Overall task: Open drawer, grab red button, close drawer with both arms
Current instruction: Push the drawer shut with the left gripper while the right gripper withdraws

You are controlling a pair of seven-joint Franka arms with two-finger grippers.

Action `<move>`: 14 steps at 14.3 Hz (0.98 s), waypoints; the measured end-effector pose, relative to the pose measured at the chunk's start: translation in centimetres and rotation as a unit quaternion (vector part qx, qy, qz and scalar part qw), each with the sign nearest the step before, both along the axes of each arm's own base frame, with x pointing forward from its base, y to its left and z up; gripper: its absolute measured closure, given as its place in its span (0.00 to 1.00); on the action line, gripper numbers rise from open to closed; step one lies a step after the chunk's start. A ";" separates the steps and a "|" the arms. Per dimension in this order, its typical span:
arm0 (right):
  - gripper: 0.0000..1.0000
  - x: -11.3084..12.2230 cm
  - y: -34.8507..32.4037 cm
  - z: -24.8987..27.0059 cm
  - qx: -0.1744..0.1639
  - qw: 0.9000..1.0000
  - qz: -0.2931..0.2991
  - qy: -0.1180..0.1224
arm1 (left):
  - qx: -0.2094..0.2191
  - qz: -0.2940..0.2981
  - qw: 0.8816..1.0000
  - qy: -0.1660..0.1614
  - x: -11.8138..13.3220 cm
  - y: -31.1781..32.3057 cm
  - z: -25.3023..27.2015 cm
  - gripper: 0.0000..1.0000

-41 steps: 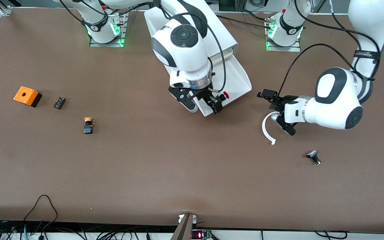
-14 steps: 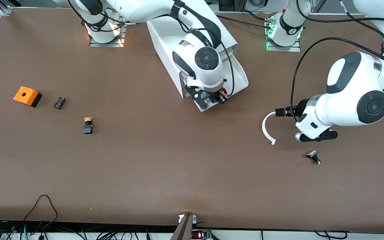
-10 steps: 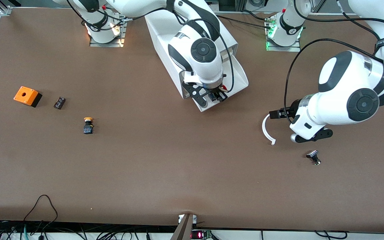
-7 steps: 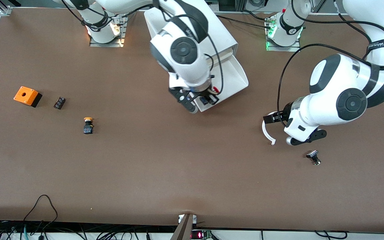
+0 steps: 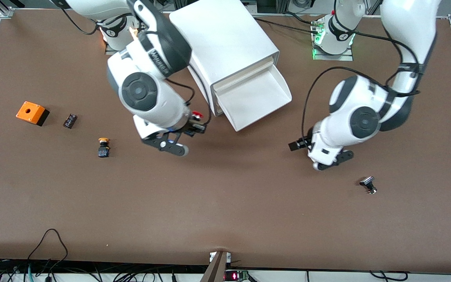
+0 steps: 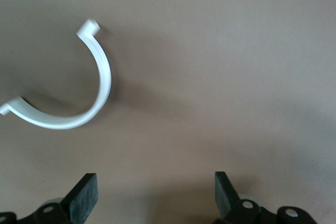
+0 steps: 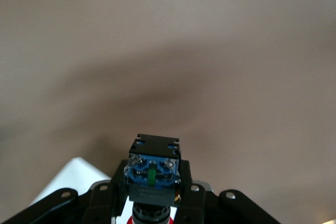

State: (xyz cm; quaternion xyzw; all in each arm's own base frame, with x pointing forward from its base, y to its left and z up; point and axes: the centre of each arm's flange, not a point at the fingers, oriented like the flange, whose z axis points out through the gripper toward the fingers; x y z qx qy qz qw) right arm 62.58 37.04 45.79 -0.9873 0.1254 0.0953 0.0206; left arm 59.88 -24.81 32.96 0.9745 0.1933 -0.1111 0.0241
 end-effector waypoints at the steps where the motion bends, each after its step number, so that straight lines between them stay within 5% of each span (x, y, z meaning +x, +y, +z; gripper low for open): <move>1: 0.59 0.8 -2.0 -0.4 -0.007 1.000 0.026 -0.002 | 0.005 -0.007 1.000 0.008 -1.4 -1.8 -0.9 0.02; 6: 0.59 2.7 -12.4 -5.9 -0.015 0.990 0.134 -0.032 | 0.008 -0.042 0.998 0.043 -6.6 -7.5 -3.3 0.03; 14: 0.59 0.3 -24.3 -19.0 -0.031 0.979 0.191 -0.068 | -0.008 -0.078 0.994 0.081 -12.4 -12.5 -4.1 0.04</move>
